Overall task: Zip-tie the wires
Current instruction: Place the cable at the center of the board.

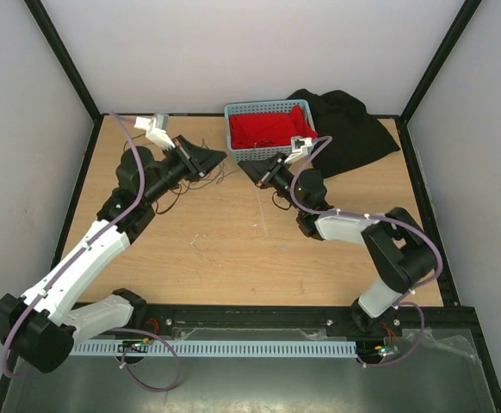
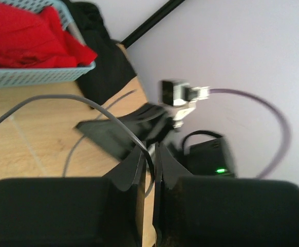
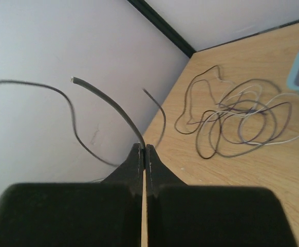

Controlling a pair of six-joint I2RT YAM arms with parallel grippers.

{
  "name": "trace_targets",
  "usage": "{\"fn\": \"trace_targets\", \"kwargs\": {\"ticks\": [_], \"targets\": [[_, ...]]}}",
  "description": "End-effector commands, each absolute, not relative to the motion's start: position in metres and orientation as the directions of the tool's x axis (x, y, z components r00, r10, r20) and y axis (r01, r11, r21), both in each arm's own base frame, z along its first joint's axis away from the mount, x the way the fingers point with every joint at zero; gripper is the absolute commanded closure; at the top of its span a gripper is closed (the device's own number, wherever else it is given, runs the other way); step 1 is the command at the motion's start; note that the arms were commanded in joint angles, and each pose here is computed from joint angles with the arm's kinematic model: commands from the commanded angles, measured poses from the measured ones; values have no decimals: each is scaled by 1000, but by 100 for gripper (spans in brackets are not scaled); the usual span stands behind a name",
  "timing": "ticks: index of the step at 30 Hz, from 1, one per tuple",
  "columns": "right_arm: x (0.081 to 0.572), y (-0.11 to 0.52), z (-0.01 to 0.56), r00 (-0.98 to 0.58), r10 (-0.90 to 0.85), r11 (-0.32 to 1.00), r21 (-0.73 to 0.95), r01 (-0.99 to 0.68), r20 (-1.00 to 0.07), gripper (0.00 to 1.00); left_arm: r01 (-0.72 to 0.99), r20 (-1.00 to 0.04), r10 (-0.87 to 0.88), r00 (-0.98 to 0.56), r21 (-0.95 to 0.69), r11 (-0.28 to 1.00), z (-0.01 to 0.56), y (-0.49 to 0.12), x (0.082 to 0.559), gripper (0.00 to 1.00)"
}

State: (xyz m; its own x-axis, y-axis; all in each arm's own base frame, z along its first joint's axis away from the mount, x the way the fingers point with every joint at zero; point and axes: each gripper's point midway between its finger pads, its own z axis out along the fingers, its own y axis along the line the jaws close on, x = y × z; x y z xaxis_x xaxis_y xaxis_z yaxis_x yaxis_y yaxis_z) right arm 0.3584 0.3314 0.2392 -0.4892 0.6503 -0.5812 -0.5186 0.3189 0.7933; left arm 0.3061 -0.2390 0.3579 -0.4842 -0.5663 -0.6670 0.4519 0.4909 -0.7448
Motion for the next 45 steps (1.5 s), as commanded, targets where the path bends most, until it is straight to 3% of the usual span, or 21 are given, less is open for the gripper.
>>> {"fn": "trace_targets", "kwargs": {"ticks": [1, 8, 10, 15, 20, 31, 45], "targets": [[361, 312, 249, -356, 524, 540, 625, -564, -773, 100, 354, -691, -559, -458, -719, 598, 311, -219, 310, 88], [337, 302, 215, -402, 268, 664, 470, -581, -875, 100, 135, -684, -526, -506, -665, 735, 205, -191, 311, 81], [330, 300, 201, -425, 202, 683, 438, -585, -882, 100, 116, -667, -496, -556, -653, 748, 181, -195, 307, 72], [322, 272, 169, -436, 112, 773, 355, -527, -893, 100, 65, -623, -450, -639, -627, 776, 134, -196, 294, 34], [308, 254, 149, -461, 39, 807, 300, -508, -886, 100, 27, -681, -411, -606, -534, 845, 130, -171, 290, 18], [291, 226, 112, -486, -43, 851, 222, -476, -873, 100, 43, -808, -248, -535, -319, 947, 163, -134, 290, 6], [287, 218, 108, -479, -61, 860, 197, -470, -876, 100, 359, -719, 182, -671, -100, 928, 117, -183, 330, 8]]}}
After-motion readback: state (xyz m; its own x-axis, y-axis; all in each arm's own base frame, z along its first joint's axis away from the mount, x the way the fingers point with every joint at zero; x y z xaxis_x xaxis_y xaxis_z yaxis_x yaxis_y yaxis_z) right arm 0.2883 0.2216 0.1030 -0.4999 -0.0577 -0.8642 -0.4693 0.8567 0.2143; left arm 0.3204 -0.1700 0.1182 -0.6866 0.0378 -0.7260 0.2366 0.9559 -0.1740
